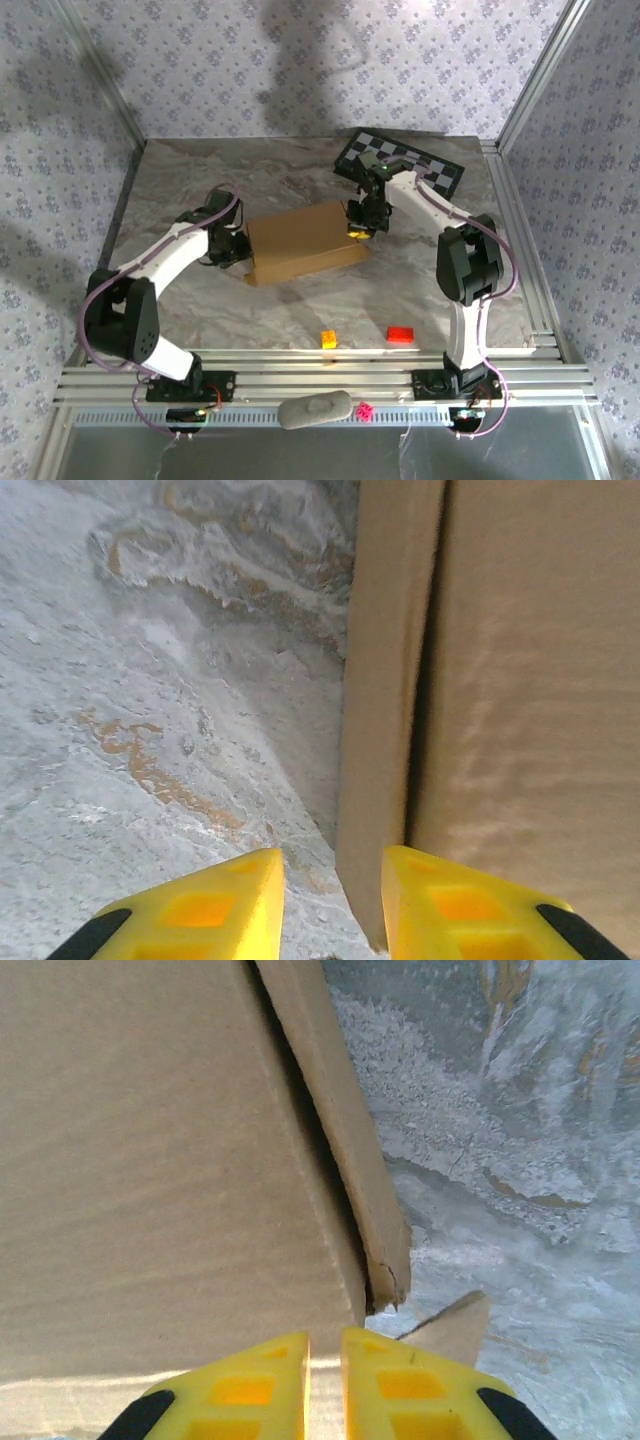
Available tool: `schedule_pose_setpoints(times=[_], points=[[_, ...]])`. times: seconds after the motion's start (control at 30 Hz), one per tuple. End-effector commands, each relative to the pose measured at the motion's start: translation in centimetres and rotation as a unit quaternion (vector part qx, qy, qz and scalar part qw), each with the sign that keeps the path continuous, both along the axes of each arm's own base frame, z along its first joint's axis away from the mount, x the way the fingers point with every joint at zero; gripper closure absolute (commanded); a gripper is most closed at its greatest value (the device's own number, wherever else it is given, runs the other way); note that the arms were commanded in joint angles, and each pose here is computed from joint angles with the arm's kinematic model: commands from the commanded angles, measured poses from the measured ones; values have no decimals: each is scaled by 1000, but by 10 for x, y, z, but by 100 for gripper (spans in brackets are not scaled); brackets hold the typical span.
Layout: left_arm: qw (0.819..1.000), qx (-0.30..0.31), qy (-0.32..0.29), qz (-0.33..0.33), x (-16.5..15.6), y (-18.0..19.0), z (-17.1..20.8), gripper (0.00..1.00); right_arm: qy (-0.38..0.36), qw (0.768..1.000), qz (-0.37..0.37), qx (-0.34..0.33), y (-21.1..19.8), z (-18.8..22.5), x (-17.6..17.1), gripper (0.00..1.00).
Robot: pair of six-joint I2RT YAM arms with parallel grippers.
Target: Fold the paper box
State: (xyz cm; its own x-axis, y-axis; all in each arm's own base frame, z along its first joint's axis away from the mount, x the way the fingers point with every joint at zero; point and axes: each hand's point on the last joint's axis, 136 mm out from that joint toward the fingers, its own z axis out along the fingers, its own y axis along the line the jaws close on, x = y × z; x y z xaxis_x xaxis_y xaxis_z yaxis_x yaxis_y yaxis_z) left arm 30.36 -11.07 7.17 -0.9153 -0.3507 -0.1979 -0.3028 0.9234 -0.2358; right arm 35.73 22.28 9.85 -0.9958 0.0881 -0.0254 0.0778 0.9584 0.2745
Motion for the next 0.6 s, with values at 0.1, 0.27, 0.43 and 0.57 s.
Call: schedule_pose_setpoints(times=[0.1,0.27,0.43,0.57], points=[[1000,-4,9,-9,2,-13,-21,69,56,998,-8,-19,-4,-39,-13,84],[1000,2,0,-1,-2,-9,-11,73,45,999,-6,-23,-7,-30,-11,84],[998,-1,-59,18,6,0,34,65,33,999,-15,-15,-16,-16,-6,84],[997,-47,-57,31,13,-2,38,61,27,999,-18,-7,-18,-8,-1,83]])
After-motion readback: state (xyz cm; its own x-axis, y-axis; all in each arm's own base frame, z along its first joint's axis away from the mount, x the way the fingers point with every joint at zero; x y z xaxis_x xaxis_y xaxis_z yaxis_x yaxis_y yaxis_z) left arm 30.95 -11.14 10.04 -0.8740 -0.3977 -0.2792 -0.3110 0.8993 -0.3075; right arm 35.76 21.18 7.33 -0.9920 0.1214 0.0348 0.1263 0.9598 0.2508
